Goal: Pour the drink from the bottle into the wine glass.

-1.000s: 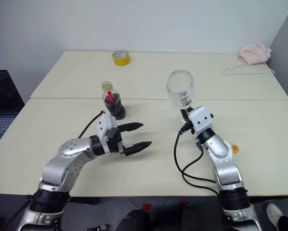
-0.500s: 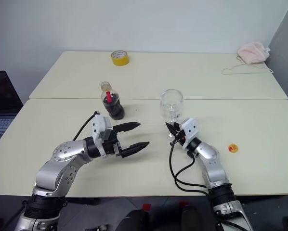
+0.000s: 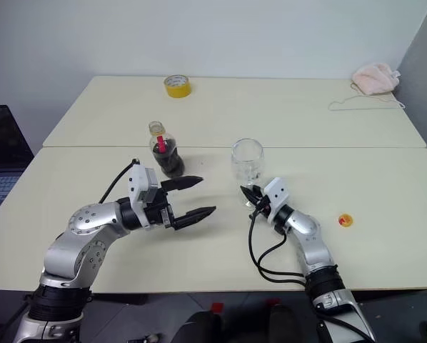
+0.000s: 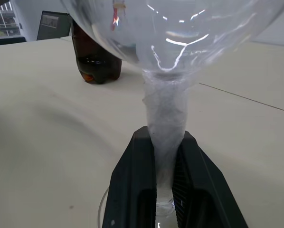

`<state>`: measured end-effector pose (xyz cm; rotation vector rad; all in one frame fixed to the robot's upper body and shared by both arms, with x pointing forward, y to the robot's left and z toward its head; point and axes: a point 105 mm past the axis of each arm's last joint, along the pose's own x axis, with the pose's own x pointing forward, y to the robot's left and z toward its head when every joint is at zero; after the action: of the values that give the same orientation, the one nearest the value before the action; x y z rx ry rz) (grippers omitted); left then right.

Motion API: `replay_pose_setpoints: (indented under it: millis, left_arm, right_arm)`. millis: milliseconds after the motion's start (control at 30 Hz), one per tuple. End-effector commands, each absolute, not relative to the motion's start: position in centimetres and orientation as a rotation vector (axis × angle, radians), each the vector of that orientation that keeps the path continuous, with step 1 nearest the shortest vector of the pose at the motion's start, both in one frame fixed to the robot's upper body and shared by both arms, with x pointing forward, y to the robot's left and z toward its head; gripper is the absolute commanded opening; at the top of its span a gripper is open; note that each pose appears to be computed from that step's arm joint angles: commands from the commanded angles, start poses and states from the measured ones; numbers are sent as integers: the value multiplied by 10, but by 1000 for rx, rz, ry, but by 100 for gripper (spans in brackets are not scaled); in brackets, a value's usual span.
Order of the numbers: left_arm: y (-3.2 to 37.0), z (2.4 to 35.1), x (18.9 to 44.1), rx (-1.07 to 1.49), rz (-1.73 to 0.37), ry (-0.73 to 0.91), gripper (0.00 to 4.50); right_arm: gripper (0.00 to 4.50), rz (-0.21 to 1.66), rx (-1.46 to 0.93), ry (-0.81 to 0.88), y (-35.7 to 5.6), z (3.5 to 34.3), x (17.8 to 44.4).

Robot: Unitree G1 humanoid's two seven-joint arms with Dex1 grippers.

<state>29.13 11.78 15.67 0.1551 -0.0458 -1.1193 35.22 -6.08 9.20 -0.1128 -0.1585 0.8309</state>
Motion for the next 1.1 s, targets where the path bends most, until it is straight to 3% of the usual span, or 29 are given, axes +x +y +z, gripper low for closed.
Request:
replay_pose_setpoints:
  millis: [33, 367, 1100]
  left_arm:
    - [117, 171, 286, 184, -1131, -106, 450]
    - [127, 168, 286, 191, -1095, -85, 450]
    - [150, 183, 275, 221, -1054, -85, 450]
  right_arm:
    - [16, 893, -94, -244, -47, 115, 348]
    - [16, 1032, -86, -236, -18, 118, 336]
    - [16, 1053, -99, -181, -20, 103, 343]
